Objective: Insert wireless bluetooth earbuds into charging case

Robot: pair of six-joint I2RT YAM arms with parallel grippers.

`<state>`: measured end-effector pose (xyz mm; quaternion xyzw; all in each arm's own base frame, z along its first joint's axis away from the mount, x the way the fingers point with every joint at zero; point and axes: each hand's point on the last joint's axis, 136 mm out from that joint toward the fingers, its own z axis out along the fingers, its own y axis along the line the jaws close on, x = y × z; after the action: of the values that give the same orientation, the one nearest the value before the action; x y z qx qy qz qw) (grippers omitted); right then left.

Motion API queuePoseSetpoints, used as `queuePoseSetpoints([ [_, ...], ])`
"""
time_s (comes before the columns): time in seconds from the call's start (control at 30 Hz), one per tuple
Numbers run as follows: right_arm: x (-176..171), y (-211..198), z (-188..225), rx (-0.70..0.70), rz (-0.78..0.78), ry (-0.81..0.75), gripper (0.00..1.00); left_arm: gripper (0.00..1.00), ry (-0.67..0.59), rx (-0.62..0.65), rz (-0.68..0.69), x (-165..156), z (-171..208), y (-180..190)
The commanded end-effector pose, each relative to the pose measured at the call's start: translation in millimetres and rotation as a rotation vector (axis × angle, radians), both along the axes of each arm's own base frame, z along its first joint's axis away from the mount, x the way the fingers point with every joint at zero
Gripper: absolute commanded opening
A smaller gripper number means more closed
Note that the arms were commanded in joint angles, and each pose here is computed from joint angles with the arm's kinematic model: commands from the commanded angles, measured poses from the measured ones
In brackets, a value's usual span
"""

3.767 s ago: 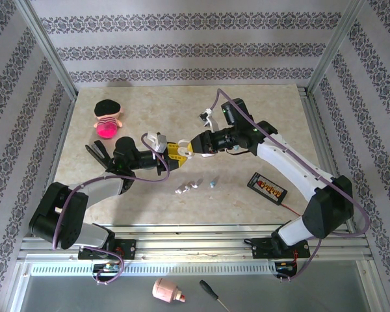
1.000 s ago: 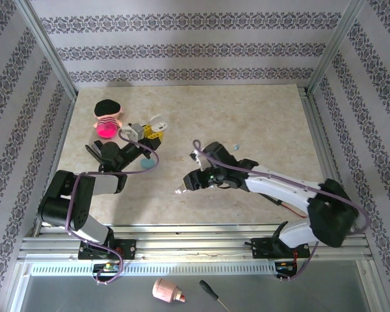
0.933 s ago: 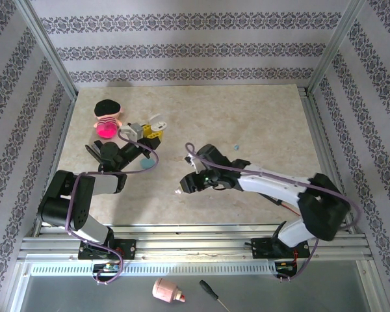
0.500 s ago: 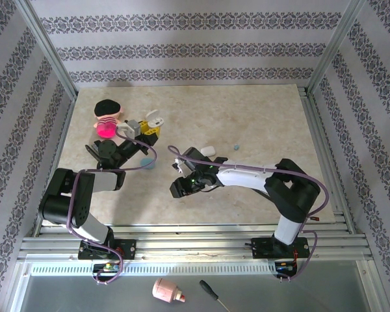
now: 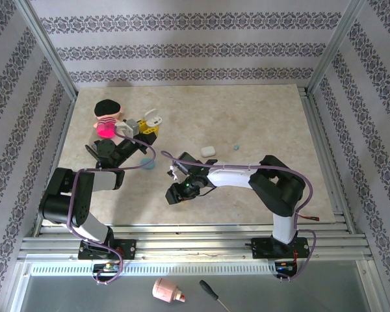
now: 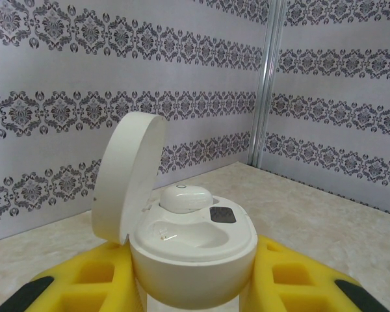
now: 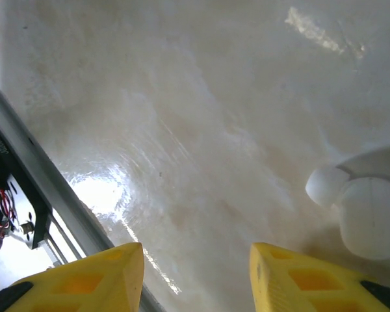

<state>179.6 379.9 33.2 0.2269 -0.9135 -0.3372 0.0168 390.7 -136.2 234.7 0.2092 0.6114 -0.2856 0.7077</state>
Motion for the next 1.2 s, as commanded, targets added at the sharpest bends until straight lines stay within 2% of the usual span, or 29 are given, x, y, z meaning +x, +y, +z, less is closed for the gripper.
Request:
queuePoseSetpoints([
  [0.0, 5, 1, -2, -0.032, -0.025, -0.002, 0.47, 0.2, -0.074, -0.018, -0.011, -1, 21, 3],
  [0.43, 53, -23, -3, -0.139, -0.123, -0.107, 0.46, 0.2, -0.069, -0.015, -0.023, 0, 18, 1],
  [0.73, 68, -17, 5, -0.125, -0.129, -0.132, 0.46, 0.2, -0.061, -0.01, -0.021, -1, 14, 1],
  [0.83, 69, -29, 8, -0.206, -0.13, -0.2, 0.46, 0.2, -0.059, -0.008, -0.009, 0, 12, 3],
  [1.0, 71, -54, 11, -0.426, -0.124, -0.37, 0.45, 0.2, -0.019, -0.044, 0.042, 10, 7, 17],
  [1.17, 65, -50, 6, -0.506, -0.095, -0.414, 0.44, 0.2, -0.023, -0.042, 0.076, 13, 7, 26],
])
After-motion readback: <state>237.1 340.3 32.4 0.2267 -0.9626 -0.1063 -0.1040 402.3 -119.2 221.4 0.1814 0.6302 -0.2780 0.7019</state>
